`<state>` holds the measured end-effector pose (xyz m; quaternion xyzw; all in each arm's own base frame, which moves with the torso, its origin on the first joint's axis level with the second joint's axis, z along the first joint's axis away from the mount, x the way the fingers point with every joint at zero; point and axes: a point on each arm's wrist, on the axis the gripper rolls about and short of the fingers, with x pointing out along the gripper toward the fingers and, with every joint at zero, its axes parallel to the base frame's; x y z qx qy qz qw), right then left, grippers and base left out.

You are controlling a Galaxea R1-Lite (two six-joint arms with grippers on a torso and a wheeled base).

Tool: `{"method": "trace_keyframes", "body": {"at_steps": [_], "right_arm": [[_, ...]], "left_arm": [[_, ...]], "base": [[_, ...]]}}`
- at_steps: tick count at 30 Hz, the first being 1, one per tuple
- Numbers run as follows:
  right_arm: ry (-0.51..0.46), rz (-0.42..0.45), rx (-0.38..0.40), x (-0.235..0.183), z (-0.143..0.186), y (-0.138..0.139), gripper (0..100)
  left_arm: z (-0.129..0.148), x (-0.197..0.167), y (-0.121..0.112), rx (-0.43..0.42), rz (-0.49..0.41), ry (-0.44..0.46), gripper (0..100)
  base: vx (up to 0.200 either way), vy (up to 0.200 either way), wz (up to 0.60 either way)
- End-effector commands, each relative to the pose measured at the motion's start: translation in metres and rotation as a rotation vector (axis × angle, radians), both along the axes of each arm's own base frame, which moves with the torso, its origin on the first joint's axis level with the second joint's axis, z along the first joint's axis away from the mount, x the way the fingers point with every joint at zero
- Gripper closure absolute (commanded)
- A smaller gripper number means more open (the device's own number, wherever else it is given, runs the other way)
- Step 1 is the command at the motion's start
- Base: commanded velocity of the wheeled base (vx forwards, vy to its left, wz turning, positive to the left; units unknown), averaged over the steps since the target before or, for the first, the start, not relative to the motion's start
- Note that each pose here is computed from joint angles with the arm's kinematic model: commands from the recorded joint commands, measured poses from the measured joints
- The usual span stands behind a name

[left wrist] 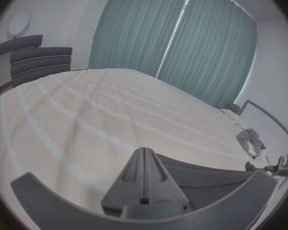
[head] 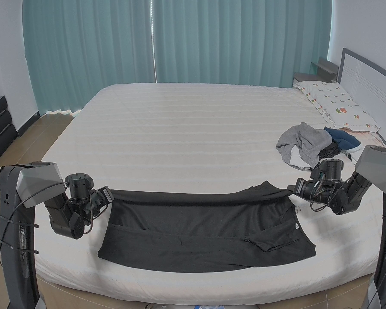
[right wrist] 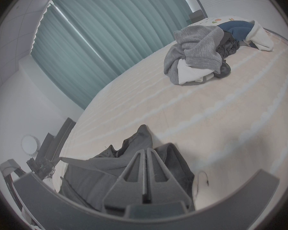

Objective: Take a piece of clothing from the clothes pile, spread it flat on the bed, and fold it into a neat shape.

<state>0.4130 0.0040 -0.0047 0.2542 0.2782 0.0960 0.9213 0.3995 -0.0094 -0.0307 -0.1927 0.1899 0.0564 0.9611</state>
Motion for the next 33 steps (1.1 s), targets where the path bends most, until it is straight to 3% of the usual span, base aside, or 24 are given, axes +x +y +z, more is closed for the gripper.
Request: {"method": "trace_keyframes", "body": {"at_steps": [1, 12, 20, 33], "right_arm": [[0.005, 0.02, -0.025, -0.019, 0.01, -0.007, 100], [0.118, 0.106, -0.122, -0.067, -0.011, -0.019, 100], [0.115, 0.138, -0.18, -0.085, -0.022, -0.021, 100], [0.148, 0.151, -0.193, -0.096, -0.03, -0.021, 100]], "left_arm": [[0.001, -0.017, 0.001, 0.036, -0.017, 0.018, 100], [-0.017, -0.07, 0.001, 0.163, -0.136, 0.131, 100], [-0.023, -0.094, 0.002, 0.198, -0.184, 0.194, 100], [-0.027, -0.105, 0.001, 0.205, -0.196, 0.241, 100]], "base": [[0.0, 0.0, 0.0], [0.0, 0.0, 0.0], [0.0, 0.0, 0.0], [0.0, 0.0, 0.0]]}}
